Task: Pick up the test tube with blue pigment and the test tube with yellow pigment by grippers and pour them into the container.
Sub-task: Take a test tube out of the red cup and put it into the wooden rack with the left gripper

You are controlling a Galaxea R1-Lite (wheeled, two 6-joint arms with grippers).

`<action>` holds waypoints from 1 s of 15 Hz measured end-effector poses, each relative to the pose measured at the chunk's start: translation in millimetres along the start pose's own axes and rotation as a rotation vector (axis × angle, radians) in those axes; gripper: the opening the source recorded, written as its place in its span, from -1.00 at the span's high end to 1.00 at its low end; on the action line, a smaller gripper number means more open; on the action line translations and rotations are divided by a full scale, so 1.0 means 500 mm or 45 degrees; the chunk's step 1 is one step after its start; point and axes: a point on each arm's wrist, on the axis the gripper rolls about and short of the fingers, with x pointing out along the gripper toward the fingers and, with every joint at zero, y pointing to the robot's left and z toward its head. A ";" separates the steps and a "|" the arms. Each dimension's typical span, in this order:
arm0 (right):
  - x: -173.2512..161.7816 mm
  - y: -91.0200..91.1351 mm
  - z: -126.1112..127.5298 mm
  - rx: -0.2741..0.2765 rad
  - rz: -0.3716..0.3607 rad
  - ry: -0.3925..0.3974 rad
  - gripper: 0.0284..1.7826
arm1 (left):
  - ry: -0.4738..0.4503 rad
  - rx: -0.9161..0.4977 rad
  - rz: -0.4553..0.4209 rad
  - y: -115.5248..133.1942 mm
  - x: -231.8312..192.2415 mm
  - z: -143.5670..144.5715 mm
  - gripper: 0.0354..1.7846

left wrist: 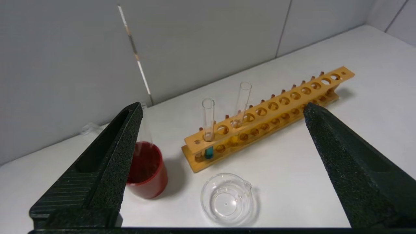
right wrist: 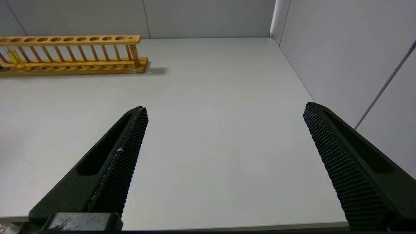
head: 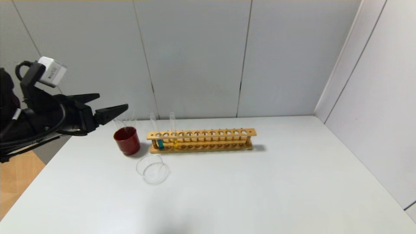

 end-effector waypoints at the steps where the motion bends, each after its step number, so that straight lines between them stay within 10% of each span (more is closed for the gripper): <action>1: 0.000 0.000 0.000 0.000 -0.001 -0.001 -0.96 | 0.004 -0.004 -0.055 0.006 0.018 -0.015 -0.95; 6: 0.000 0.000 0.000 0.000 0.000 -0.001 -0.96 | 0.054 -0.046 -0.281 0.024 0.076 -0.076 -0.95; 15: 0.000 0.000 0.000 0.000 -0.001 0.000 -0.96 | 0.032 -0.028 -0.311 0.069 0.183 -0.191 -0.95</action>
